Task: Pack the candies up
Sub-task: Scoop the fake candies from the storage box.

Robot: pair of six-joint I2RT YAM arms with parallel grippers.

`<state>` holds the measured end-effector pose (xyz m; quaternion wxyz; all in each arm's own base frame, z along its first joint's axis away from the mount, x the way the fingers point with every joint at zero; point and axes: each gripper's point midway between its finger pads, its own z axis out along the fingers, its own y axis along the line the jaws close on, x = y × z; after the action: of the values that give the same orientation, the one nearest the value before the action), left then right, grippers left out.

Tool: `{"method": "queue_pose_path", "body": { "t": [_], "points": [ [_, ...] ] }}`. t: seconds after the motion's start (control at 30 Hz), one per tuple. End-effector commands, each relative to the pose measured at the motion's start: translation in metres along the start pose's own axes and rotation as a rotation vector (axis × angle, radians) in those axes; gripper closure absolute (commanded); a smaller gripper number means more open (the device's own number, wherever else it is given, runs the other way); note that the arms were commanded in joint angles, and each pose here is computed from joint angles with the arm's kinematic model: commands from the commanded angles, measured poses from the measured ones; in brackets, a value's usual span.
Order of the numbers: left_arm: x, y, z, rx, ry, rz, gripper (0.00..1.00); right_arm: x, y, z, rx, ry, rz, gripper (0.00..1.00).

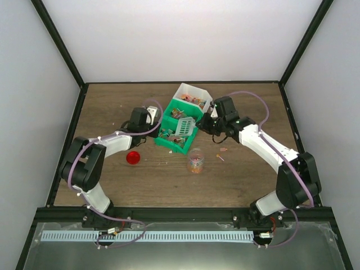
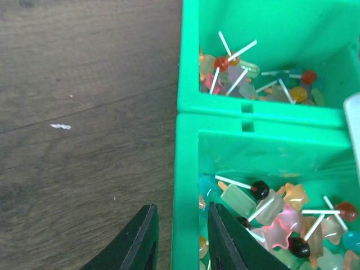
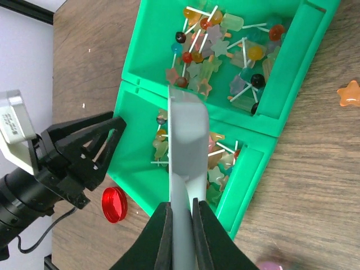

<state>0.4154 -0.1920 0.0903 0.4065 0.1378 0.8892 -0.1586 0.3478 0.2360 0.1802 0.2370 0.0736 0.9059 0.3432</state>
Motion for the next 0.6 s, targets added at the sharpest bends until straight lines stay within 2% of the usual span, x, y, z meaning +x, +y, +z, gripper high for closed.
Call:
{"method": "queue_pose_path", "body": {
  "t": [0.0,0.17,0.4,0.57],
  "points": [
    [0.006,-0.003,0.011,0.030,0.042,0.009,0.74,-0.017,0.010,-0.003,0.008,-0.041,-0.005,0.99],
    [0.011,-0.005,0.019,0.049,0.064,0.011,0.75,-0.020,0.008,0.004,0.026,-0.033,-0.006,0.99],
    [0.009,-0.008,0.027,0.053,0.066,-0.001,0.96,-0.021,-0.003,0.011,0.076,-0.032,0.041,0.99],
    [0.006,-0.019,0.034,0.073,0.056,-0.029,0.96,-0.024,-0.011,0.006,0.094,-0.047,0.078,0.99]
  ]
}}
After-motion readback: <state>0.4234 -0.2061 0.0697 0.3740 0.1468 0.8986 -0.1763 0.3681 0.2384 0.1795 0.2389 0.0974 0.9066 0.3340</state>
